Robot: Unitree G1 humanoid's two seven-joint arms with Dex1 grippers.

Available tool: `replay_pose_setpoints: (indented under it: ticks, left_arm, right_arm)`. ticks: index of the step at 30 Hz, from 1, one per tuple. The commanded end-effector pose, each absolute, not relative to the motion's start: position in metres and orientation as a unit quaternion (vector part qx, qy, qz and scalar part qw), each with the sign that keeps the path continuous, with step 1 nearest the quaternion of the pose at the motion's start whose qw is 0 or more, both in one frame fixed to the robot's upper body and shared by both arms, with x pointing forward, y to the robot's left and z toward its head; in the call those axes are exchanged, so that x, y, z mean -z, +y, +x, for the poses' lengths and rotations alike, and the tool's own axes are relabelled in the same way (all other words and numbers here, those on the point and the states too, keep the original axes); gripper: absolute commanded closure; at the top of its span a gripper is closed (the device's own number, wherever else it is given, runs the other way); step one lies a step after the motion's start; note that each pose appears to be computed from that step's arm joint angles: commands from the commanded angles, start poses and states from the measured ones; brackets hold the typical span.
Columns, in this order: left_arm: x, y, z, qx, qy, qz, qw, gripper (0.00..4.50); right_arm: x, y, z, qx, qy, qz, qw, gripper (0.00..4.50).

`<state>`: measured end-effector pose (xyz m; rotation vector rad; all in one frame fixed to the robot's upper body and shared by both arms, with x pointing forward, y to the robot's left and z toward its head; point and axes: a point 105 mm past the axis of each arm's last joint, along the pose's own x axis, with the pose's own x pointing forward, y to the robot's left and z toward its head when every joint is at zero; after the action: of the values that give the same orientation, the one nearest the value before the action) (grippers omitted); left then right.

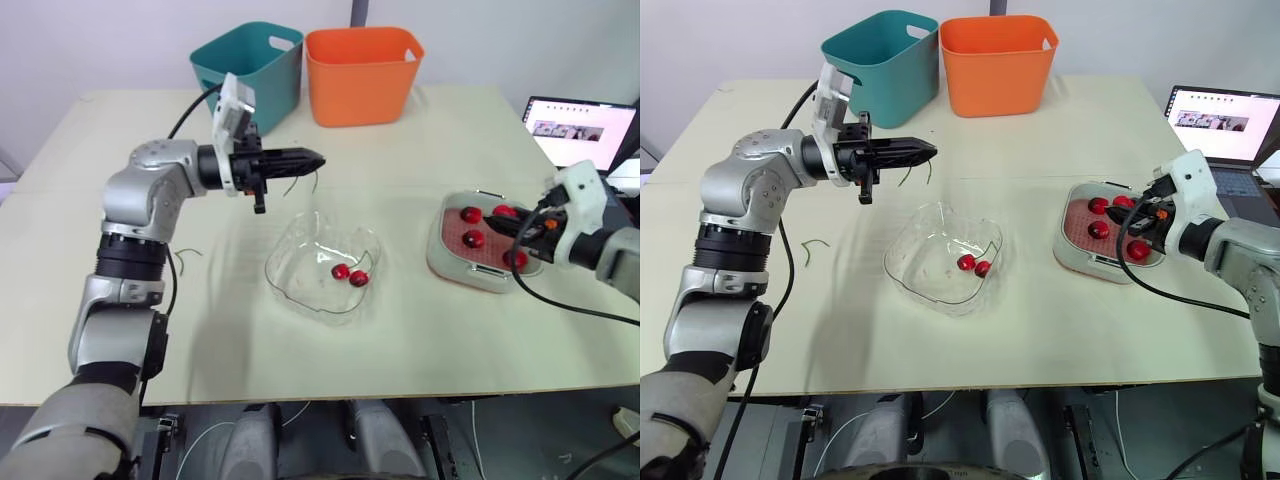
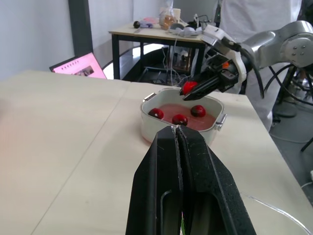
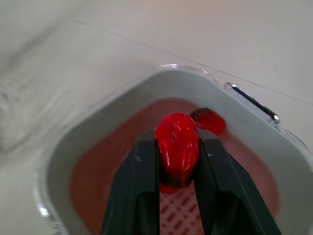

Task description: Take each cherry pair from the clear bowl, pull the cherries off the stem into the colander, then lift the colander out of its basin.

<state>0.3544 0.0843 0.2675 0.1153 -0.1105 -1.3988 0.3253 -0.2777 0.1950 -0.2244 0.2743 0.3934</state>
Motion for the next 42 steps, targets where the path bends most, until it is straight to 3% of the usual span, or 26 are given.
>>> replay_pose_setpoints:
  ticks: [1,8,12,15,20,26,31,41,42]
  left_arm:
    - [-0.279,0.083,0.352,0.645,-0.072,0.068,0.758,4.5]
    - [-0.281,0.087,0.353,0.635,-0.073,0.068,0.766,4.5]
    - [-0.285,0.1,0.356,0.613,-0.075,0.059,0.785,4.5]
    - [-0.284,0.134,0.361,0.561,-0.061,0.042,0.825,4.5]
    - [-0.256,0.181,0.356,0.504,0.009,0.017,0.864,4.5]
    - [-0.206,0.249,0.347,0.401,0.113,-0.087,0.905,4.5]
    - [-0.181,0.27,0.351,0.349,0.14,-0.139,0.916,4.5]
    - [-0.145,0.242,0.372,0.363,0.184,-0.196,0.892,4.5]
    - [-0.143,0.24,0.375,0.363,0.184,-0.199,0.892,4.29]
  right_arm:
    - [-0.206,-0.288,0.332,-0.166,0.108,-0.123,0.972,2.63]
    - [-0.205,-0.294,0.332,-0.162,0.111,-0.12,0.973,0.21]
    - [-0.229,-0.278,0.333,-0.188,0.063,-0.097,0.975,0.21]
    - [-0.254,-0.209,0.317,-0.328,0.032,-0.08,0.941,0.21]
    - [-0.267,-0.126,0.287,-0.48,0.021,-0.079,0.874,0.21]
    - [-0.248,-0.048,0.254,-0.597,0.069,-0.135,0.788,0.21]
    - [-0.246,-0.015,0.245,-0.625,0.056,-0.186,0.756,0.21]
    - [-0.244,-0.01,0.251,-0.627,0.042,-0.219,0.746,0.21]
    - [-0.245,-0.01,0.251,-0.628,0.041,-0.22,0.745,0.2]
